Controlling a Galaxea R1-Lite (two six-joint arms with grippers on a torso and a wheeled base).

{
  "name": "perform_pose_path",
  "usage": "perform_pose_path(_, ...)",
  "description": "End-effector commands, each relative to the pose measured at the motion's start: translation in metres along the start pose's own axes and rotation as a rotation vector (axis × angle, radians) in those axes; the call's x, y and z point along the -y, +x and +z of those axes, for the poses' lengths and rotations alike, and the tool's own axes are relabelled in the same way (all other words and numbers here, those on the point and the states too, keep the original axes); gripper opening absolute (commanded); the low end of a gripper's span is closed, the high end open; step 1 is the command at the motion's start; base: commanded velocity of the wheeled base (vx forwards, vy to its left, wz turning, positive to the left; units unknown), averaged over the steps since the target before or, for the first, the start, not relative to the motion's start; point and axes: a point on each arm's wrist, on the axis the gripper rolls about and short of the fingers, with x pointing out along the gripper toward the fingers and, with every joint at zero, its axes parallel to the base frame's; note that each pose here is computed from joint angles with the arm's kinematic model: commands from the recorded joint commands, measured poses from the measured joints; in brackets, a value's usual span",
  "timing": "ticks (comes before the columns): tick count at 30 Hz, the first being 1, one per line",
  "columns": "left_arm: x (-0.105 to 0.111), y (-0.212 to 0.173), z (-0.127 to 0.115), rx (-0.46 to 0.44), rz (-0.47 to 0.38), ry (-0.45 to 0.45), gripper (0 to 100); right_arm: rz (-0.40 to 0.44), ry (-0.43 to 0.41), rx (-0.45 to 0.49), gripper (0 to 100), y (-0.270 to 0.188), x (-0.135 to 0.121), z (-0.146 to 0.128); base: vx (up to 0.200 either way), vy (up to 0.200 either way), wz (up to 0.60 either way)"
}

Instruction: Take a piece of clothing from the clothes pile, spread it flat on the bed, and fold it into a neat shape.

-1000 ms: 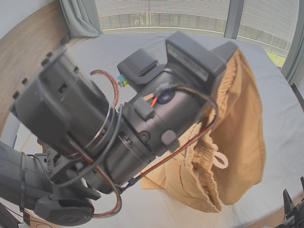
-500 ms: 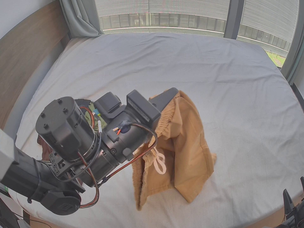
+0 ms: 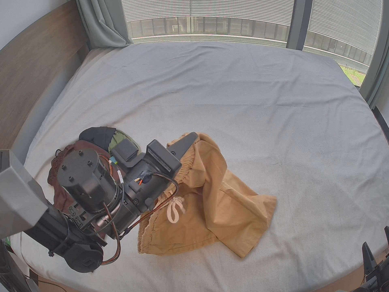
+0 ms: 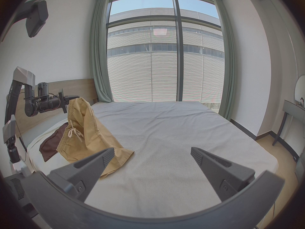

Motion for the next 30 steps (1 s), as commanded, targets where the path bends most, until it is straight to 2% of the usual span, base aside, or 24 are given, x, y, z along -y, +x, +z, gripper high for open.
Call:
perform_pose_path(1,-0.011,-0.001,0.007,0.02,0.039,0.016,0,0.0,0.0,-0.001,100,0.0,0.0,-0.005,0.0,0.0,0.0)
perform_pose_path(8,-0.022,0.0,0.022,0.062,0.068,0.057,0,0.002,0.0,0.002,100,0.0,0.0,-0.005,0.0,0.0,0.0)
perform_pose_path(14,-0.032,-0.001,0.028,0.049,0.085,0.084,0,0.002,0.0,0.001,100,0.0,0.0,-0.005,0.0,0.0,0.0)
perform_pose_path(22,-0.048,-0.002,0.043,0.088,0.132,0.142,0,0.0,-0.002,0.002,100,0.0,0.0,-0.005,0.0,0.0,0.0)
perform_pose_path(23,-0.057,-0.004,0.056,0.092,0.142,0.179,0,0.0,-0.003,0.001,100,0.0,0.0,-0.005,0.0,0.0,0.0)
perform_pose_path(25,-0.062,-0.008,0.064,0.086,0.15,0.214,0,-0.001,-0.003,0.001,100,0.0,0.0,-0.005,0.0,0.0,0.0)
perform_pose_path(30,-0.072,-0.012,0.059,0.046,0.181,0.248,0,-0.001,-0.003,0.001,100,0.0,0.0,-0.005,0.0,0.0,0.0)
